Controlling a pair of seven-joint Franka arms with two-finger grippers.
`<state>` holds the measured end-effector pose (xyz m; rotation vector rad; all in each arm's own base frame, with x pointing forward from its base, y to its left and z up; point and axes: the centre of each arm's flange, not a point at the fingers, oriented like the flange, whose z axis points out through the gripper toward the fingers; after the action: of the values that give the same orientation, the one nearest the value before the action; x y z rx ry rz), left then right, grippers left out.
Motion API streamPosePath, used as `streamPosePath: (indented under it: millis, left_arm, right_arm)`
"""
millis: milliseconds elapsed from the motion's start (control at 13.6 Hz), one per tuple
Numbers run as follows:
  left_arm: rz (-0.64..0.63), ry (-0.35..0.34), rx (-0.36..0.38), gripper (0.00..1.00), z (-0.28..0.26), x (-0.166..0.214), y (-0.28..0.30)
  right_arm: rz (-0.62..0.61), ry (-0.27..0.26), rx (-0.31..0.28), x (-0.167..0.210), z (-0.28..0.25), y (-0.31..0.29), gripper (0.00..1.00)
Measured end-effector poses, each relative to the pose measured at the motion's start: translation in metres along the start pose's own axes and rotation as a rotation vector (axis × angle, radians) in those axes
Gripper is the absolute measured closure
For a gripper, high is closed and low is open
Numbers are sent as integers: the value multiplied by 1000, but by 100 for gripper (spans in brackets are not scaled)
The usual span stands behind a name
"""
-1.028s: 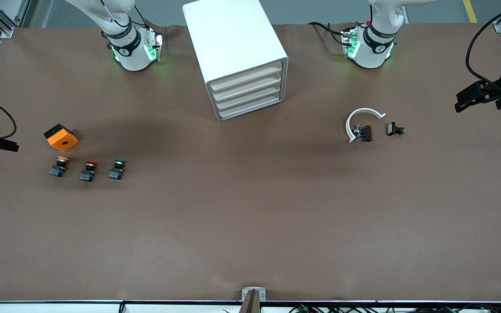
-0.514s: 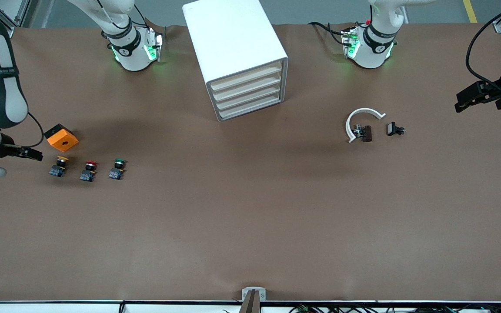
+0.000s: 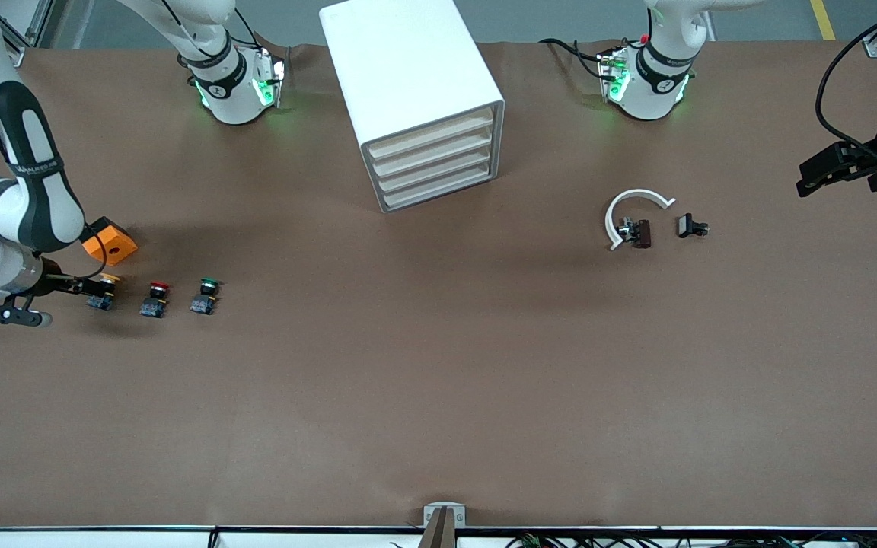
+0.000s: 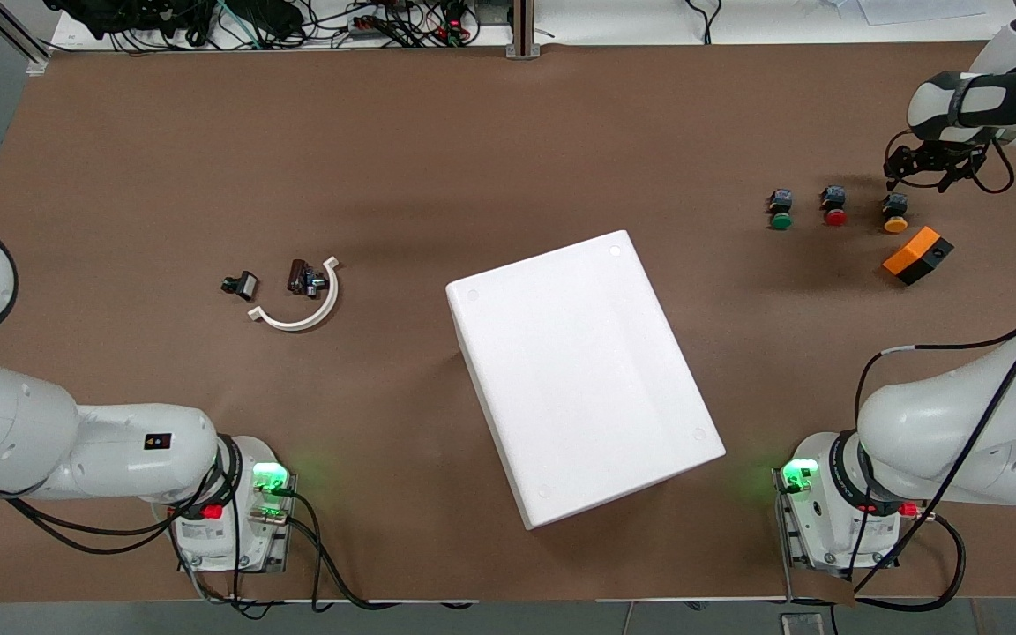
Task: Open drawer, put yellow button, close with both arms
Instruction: 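Reach the right gripper down to the yellow-ringed push button, then close the right gripper on the yellow button and lift it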
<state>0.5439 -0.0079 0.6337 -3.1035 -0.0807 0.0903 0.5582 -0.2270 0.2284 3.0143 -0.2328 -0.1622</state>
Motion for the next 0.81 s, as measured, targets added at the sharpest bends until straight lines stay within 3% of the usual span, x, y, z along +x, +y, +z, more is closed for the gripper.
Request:
streamPosePath:
  millis: [734, 807]
  left_arm:
    - [-1, 2, 0, 0, -1, 0, -1]
    - [-1, 3, 0, 0, -1, 0, -1]
  right_arm:
    - [-9, -26, 1, 11, 46, -4, 0]
    - [-8, -32, 2, 10, 50, -4, 7]
